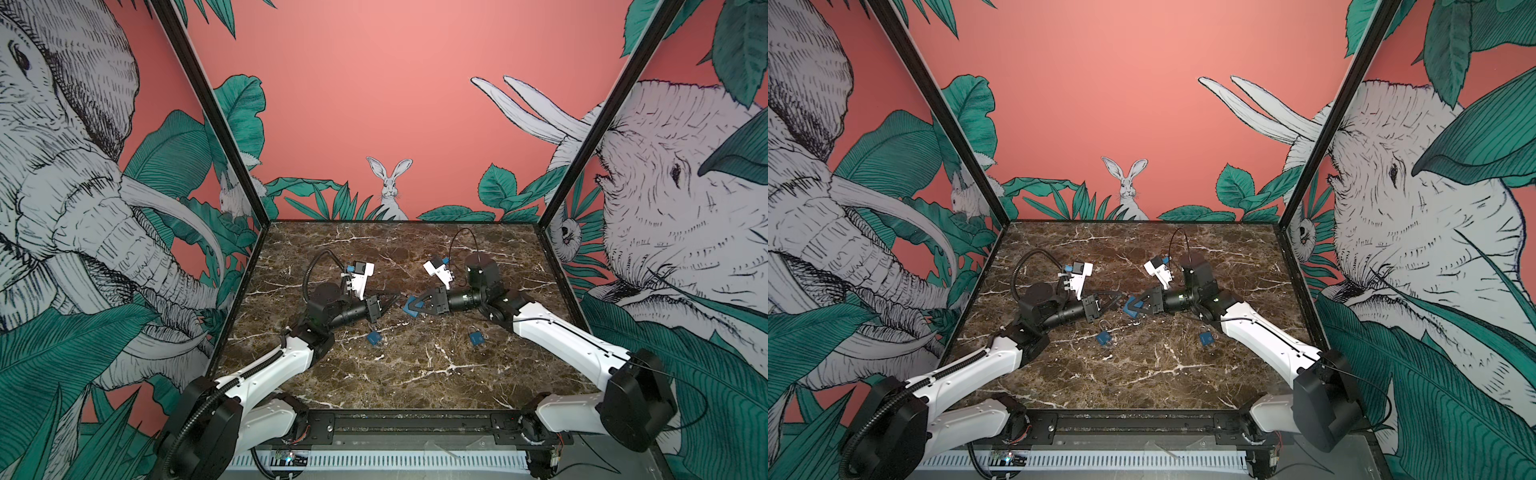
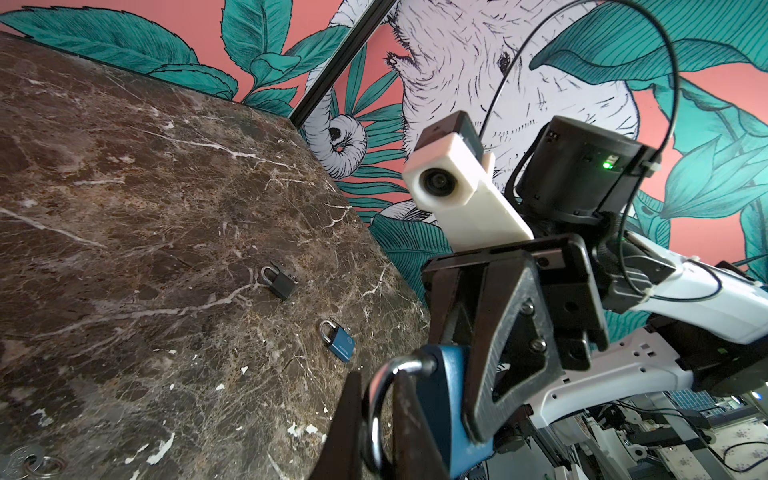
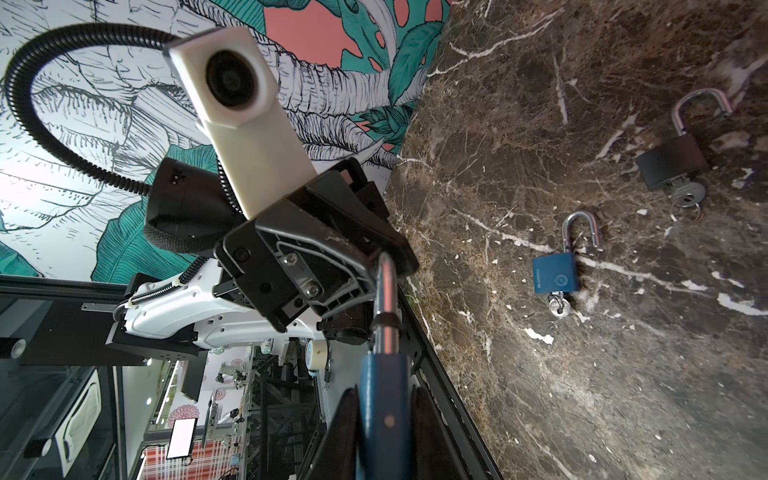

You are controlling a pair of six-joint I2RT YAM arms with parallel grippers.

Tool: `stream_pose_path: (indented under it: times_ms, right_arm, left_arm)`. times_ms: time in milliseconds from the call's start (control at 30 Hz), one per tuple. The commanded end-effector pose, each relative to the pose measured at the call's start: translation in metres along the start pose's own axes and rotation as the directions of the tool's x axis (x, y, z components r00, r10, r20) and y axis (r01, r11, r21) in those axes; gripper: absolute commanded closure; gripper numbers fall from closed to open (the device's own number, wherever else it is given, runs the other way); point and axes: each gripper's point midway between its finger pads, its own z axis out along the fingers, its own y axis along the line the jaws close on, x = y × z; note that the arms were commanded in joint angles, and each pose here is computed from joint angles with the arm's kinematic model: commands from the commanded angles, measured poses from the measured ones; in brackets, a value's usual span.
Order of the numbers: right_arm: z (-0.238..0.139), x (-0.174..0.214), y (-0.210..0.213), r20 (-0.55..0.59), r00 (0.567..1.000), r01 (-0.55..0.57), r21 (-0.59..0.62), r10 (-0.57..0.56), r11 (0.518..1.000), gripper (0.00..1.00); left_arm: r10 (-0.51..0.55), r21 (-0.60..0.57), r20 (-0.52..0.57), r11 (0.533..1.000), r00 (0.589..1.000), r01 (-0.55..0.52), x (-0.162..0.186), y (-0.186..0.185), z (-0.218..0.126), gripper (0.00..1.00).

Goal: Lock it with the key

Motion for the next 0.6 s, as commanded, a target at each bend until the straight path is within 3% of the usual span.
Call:
stream_pose_path:
  times_ms: [0,567]
  right_arm:
    - [-0.008,-0.032,0.099,0.151,0.902,0.427,-0.196,-0.404,0.882,1.00]
    - [-0.005,-0.033,0.094,0.140,0.893,0.447,-0.173,-0.428,0.878,1.00]
  left_arm:
    - [-0.112,0.049,-0.257,0.990,0.960,0.129,0.070,-0.012,0.011,1.00]
    - [-0.108,0.115,-0.301,0.982,0.948,0.148,0.087,-0.043,0.011,1.00]
